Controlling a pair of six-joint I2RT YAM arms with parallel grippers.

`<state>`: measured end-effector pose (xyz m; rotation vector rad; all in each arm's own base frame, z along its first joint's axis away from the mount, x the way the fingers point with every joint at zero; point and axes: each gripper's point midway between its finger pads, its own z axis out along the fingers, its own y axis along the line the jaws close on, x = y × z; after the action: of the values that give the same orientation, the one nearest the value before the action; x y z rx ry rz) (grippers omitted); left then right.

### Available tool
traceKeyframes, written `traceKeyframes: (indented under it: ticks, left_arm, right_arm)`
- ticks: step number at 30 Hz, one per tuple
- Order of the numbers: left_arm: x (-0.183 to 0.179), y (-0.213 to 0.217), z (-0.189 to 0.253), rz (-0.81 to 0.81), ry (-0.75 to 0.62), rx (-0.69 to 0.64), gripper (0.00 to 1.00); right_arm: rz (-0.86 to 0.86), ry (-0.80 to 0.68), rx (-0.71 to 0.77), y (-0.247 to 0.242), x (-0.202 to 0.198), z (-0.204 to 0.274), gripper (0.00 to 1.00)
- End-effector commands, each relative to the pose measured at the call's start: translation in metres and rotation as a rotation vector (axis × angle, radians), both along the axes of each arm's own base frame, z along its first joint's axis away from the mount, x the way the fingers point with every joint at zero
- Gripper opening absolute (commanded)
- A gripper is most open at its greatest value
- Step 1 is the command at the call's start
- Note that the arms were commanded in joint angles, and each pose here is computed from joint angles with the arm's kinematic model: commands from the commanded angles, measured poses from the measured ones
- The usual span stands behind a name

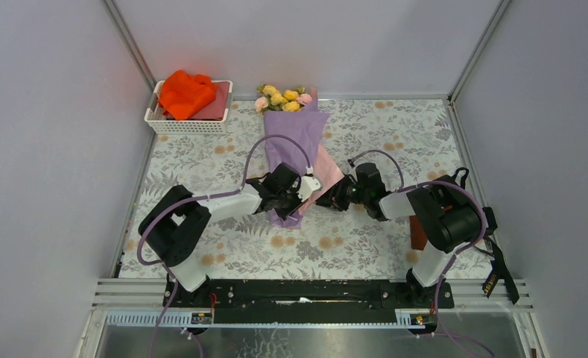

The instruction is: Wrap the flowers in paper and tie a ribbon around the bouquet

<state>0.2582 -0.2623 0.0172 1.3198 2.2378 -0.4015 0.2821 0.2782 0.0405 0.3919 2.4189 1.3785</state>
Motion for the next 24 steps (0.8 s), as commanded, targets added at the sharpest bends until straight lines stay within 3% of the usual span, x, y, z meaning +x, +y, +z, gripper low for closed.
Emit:
traceKeyframes:
  ticks: [1, 4, 12, 18, 21, 24]
  left_arm:
    - [0.020, -0.001, 0.016, 0.059, -0.044, -0.086, 0.00]
    - [0.019, 0.001, 0.014, 0.060, -0.032, -0.086, 0.00]
    - [0.014, 0.003, 0.012, 0.056, -0.021, -0.098, 0.00]
    - [0.012, 0.003, 0.012, 0.055, -0.018, -0.105, 0.00]
    - [0.011, 0.004, 0.012, 0.055, -0.017, -0.104, 0.00]
    - [0.011, 0.004, 0.017, 0.042, -0.030, -0.106, 0.00]
  right_arm:
    - [0.193, -0.118, -0.009, 0.003, -0.006, 0.021, 0.45]
    - [0.239, -0.170, -0.020, 0.002, -0.005, 0.026, 0.53]
    - [0.308, -0.344, 0.048, 0.002, -0.012, 0.058, 0.58]
    - [0.241, -0.346, 0.044, 0.003, 0.003, 0.049, 0.63]
    - [0.166, -0.320, 0.006, 0.003, 0.024, 0.038, 0.55]
    - [0.123, -0.327, 0.070, 0.012, 0.041, 0.043, 0.28]
